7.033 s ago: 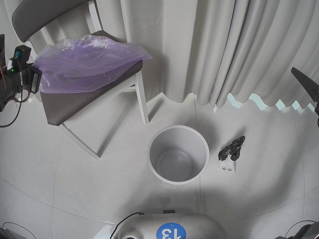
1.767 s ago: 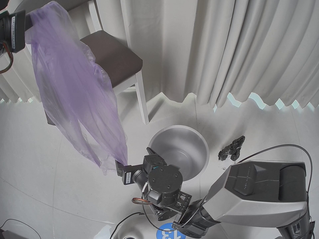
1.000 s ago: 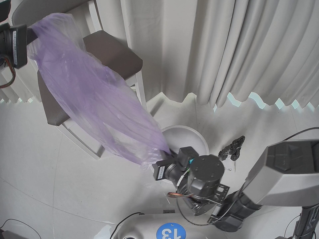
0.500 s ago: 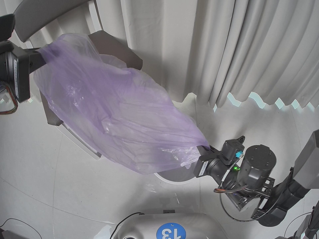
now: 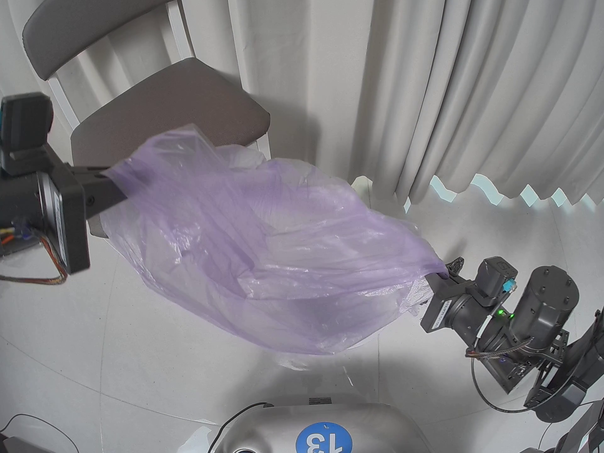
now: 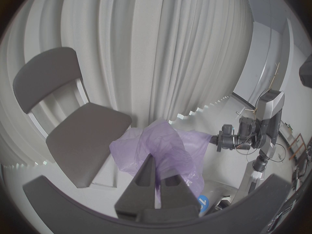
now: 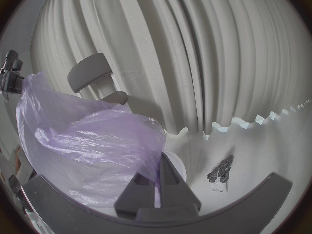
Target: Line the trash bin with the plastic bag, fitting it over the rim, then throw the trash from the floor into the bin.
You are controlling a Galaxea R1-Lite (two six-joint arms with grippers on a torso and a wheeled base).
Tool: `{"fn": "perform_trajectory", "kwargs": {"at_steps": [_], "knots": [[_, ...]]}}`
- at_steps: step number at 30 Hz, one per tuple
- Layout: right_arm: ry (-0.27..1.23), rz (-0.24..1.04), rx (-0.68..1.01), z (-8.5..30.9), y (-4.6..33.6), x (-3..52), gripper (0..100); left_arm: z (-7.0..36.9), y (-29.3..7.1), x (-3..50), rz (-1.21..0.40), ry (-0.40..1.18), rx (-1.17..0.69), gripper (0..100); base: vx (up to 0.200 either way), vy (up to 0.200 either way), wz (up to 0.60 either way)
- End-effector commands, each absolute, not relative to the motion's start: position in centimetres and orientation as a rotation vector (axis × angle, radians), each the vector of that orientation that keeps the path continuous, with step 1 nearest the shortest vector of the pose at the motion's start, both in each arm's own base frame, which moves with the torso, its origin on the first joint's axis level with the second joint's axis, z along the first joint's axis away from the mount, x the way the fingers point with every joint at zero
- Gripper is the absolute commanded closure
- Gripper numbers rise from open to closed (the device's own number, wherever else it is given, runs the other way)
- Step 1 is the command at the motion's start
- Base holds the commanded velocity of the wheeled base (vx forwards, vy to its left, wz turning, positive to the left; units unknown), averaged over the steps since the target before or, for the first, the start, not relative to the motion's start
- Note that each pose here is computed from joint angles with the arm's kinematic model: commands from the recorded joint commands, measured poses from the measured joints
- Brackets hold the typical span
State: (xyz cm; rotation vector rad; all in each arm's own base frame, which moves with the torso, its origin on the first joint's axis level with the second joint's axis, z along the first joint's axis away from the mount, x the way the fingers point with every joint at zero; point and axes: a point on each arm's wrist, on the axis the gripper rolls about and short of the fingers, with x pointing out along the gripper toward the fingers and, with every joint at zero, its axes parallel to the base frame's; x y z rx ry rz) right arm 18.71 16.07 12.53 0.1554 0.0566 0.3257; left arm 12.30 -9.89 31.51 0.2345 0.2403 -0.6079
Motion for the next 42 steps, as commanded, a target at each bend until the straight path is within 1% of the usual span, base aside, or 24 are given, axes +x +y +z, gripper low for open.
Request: {"fn": "perform_trajectory", "kwargs": {"at_steps": [1, 8, 9, 11, 18, 26, 30, 32, 33, 36, 42], "knots": [[0.019, 0.366, 0.134, 14.1, 14.6, 17.1, 100, 29.4, -10.6, 13.0, -0.634, 0.286, 0.228, 100, 0.0, 0.0, 0.0], [0.021, 0.463, 0.102, 15.8, 13.5, 15.5, 100, 26.4, -13.0, 14.5, -0.697, 0.264, 0.2, 100, 0.0, 0.0, 0.0], [0.016, 0.482, 0.102, 16.4, 13.2, 15.0, 100, 25.7, -13.8, 14.8, -0.714, 0.265, 0.185, 100, 0.0, 0.0, 0.0], [0.012, 0.49, 0.103, 16.7, 13.1, 14.7, 100, 25.4, -14.2, 14.9, -0.725, 0.269, 0.175, 100, 0.0, 0.0, 0.0], [0.012, 0.565, 0.063, 18.5, 13.4, 14.6, 100, 23.6, -16.6, 16.1, -0.746, 0.334, 0.107, 100, 0.0, 0.0, 0.0], [0.045, 0.646, -0.03, 17.9, 14.8, 14.1, 100, 21.5, -17.7, 16.8, -0.762, 0.347, 0.065, 100, 0.0, 0.0, 0.0], [0.106, 0.666, -0.124, 16.7, 14.9, 15.0, 100, 19.3, -18.8, 17.7, -0.789, 0.385, 0.007, 100, 0.0, 0.0, 0.0], [0.125, 0.671, -0.141, 16.3, 14.7, 15.4, 100, 18.8, -19.1, 17.9, -0.79, 0.388, -0.004, 100, 0.0, 0.0, 0.0], [0.153, 0.71, -0.173, 15.9, 14.2, 16.2, 100, 17.4, -19.8, 18.5, -0.788, 0.392, -0.028, 100, 0.0, 0.0, 0.0], [0.146, 0.775, -0.228, 16.1, 13.8, 17.1, 100, 15.9, -20.4, 19.2, -0.792, 0.368, -0.045, 100, 0.0, 0.0, 0.0], [0.171, 0.781, -0.244, 16.1, 14.9, 19.3, 100, 15.0, -20.9, 19.8, -0.802, 0.283, -0.086, 100, 0.0, 0.0, 0.0]]}}
